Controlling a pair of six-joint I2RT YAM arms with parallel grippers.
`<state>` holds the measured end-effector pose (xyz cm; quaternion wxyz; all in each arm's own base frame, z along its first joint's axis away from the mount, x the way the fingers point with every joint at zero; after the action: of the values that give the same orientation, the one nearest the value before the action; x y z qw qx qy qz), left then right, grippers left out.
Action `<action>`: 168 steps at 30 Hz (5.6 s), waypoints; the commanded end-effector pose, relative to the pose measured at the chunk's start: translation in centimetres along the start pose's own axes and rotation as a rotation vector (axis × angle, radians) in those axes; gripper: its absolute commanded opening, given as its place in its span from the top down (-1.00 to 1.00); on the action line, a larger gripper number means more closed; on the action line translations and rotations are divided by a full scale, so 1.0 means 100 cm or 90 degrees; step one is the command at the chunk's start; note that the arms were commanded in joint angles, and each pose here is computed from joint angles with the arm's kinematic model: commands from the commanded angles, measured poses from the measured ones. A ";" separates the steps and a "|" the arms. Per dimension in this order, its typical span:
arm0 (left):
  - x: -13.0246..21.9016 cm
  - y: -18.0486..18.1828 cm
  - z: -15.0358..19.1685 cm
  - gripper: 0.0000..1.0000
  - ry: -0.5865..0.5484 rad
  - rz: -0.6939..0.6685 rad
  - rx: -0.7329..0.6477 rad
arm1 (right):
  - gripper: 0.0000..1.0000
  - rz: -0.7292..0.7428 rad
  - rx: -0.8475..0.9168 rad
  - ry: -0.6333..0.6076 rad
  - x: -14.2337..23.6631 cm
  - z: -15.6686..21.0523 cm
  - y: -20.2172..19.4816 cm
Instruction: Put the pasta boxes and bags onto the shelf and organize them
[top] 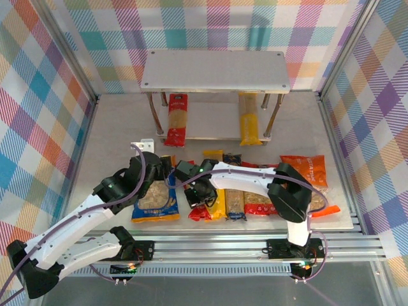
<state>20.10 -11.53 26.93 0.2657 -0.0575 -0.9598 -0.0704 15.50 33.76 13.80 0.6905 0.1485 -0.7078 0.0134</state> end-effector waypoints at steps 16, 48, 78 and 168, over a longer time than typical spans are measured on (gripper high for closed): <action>-0.021 -0.016 0.011 -0.44 0.045 0.023 -0.024 | 1.00 -0.035 -0.067 -0.207 0.108 -0.022 -0.070; -0.046 -0.039 0.031 -0.39 0.116 0.076 -0.021 | 1.00 0.063 -0.146 -0.374 0.116 -0.236 -0.160; -0.047 -0.045 0.057 -0.40 0.171 0.106 -0.014 | 0.39 0.177 -0.196 -0.405 0.097 -0.266 -0.188; -0.101 -0.194 0.149 0.65 0.496 0.297 -0.139 | -0.81 -0.022 -0.170 -0.476 0.176 -0.076 -0.184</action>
<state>20.24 -30.37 10.18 0.5543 -0.2811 -0.7798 -0.0751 27.44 14.73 27.52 0.4071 0.0644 -0.9008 -0.1364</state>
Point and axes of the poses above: each hand's point on the last joint's axis, 136 mm out from that joint toward the fingers, its own x axis back along the fingers, its own y axis along the line the jaws close on, z = x × y, the point moved 7 cm from there along x, back along the fingers, and after that the axes turned 13 degrees about -x, right-handed, at the moved point
